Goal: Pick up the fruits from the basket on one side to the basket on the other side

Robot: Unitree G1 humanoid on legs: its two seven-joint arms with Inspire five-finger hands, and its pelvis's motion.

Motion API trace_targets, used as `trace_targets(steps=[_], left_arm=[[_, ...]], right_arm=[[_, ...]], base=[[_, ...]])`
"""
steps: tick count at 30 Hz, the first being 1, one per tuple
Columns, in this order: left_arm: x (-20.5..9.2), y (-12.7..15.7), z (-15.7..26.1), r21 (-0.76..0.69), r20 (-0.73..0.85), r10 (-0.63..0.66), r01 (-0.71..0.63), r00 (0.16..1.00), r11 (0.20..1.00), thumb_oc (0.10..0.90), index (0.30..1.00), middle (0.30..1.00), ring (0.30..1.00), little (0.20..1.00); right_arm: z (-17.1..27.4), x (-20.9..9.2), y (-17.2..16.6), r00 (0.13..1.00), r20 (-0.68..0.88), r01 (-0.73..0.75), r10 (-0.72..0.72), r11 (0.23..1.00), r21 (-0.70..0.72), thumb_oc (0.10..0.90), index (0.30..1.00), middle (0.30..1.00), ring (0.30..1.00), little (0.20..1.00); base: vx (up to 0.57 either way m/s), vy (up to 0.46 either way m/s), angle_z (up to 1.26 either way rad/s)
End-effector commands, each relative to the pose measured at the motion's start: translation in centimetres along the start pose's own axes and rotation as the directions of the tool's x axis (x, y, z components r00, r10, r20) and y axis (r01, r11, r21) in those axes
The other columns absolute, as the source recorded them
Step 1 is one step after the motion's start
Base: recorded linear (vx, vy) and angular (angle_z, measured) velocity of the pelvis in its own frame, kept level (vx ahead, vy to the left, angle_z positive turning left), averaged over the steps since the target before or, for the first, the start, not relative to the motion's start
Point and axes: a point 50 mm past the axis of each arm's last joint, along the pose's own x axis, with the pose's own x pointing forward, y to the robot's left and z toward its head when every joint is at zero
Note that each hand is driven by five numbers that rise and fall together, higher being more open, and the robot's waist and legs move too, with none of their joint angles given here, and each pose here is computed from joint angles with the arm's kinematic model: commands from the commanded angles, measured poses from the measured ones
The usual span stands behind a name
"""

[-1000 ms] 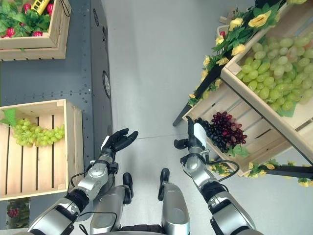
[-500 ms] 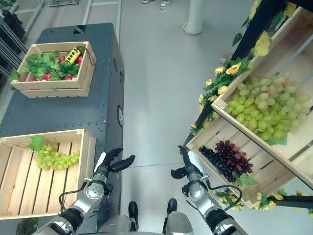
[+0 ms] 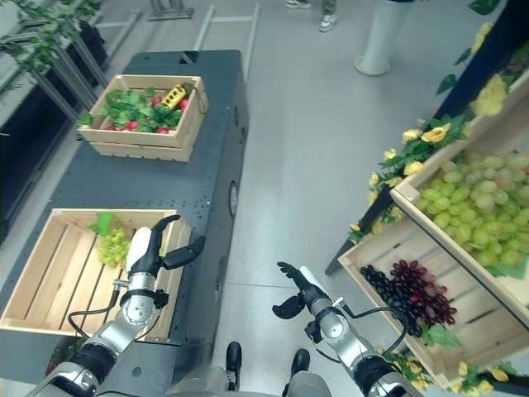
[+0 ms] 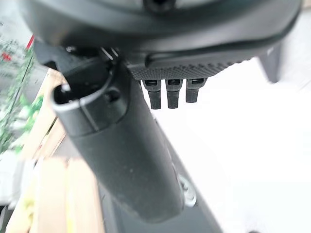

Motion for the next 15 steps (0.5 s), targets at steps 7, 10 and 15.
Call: trace_targets(steps=[7, 10, 15], left_arm=[[2.8, 9.6, 0.2, 0.084, 0.14, 0.418, -0.432, 0.898, 0.898, 0.8, 0.9, 0.9, 0.9, 0.9], [3.9, 11.6, 0.3, 0.136, 0.139, 0.455, -0.472, 0.88, 0.871, 0.8, 0.9, 0.9, 0.9, 0.9], [6.4, 14.3, 1.0, 0.306, 0.159, 0.429, -0.458, 0.889, 0.835, 0.8, 0.9, 0.9, 0.9, 0.9]], right_arm=[[2.8, 0.1, 1.0, 0.986, 0.166, -0.044, 0.032, 0.997, 0.065, 0.8, 0.9, 0.9, 0.9, 0.9], [2.0, -0.3, 0.4, 0.99, 0.139, -0.023, 0.013, 0.998, 0.065, 0.8, 0.9, 0.9, 0.9, 0.9], [0.7, -0.4, -1.4, 0.996, 0.087, 0.014, -0.018, 0.999, 0.039, 0.8, 0.9, 0.9, 0.9, 0.9]], base=[[0.06, -0.068, 0.17], [0.0, -0.001, 0.21], [0.01, 0.147, 0.48]])
